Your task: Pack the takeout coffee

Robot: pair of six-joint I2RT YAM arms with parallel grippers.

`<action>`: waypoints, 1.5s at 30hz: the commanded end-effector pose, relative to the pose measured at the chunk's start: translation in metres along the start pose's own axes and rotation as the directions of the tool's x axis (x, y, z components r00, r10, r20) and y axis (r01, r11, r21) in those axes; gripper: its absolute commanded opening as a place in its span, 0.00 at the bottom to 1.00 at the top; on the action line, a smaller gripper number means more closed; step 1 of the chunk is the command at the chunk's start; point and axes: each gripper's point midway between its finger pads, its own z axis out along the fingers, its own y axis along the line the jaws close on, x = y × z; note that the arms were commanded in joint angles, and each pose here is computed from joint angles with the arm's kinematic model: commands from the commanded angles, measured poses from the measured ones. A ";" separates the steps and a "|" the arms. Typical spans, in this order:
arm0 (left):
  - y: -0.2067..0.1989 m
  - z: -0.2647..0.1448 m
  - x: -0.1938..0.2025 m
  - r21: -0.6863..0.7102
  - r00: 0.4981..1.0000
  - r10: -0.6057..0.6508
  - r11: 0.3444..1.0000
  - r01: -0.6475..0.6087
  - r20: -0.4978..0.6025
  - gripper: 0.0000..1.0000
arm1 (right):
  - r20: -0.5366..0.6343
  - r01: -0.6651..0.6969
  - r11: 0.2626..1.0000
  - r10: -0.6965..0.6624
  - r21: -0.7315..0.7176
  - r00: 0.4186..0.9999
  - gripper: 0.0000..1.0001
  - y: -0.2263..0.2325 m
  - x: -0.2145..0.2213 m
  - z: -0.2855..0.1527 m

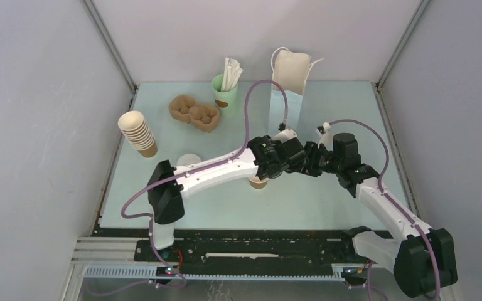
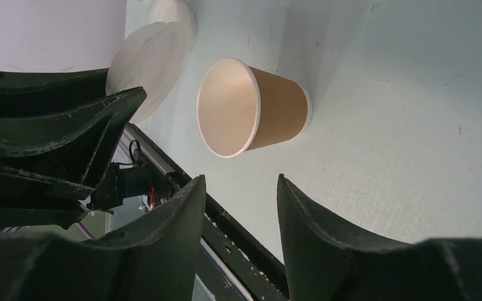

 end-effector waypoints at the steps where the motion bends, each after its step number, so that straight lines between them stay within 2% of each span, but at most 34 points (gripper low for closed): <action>1: 0.004 -0.005 -0.017 -0.021 0.999 -0.015 1.000 0.016 0.050 0.29 | 0.006 -0.048 0.996 0.049 -0.077 0.999 0.54 0.009 -0.004 0.007; 13: -0.016 0.006 -0.006 0.007 1.000 0.002 1.000 -0.002 0.021 0.31 | -0.052 -0.179 0.977 0.173 -0.119 0.983 0.54 0.003 0.004 0.031; 17: -0.023 0.007 -0.006 0.025 1.000 0.000 1.000 -0.001 0.017 0.31 | -0.091 -0.224 0.966 0.214 -0.126 0.973 0.49 0.002 0.012 0.040; 22: -0.032 0.006 -0.004 0.039 1.000 0.011 0.999 -0.012 0.014 0.33 | -0.118 -0.256 0.956 0.241 -0.142 0.963 0.48 0.005 0.019 0.051; 35: -0.032 0.009 0.006 0.017 0.999 0.046 0.999 -0.046 -0.005 0.37 | -0.155 -0.283 0.948 0.260 -0.148 0.953 0.44 0.009 0.032 0.066; 45: -0.048 0.008 0.004 0.089 1.000 0.018 0.996 -0.017 -0.013 0.39 | -0.131 -0.279 0.952 0.262 -0.129 0.956 0.41 0.003 0.032 0.066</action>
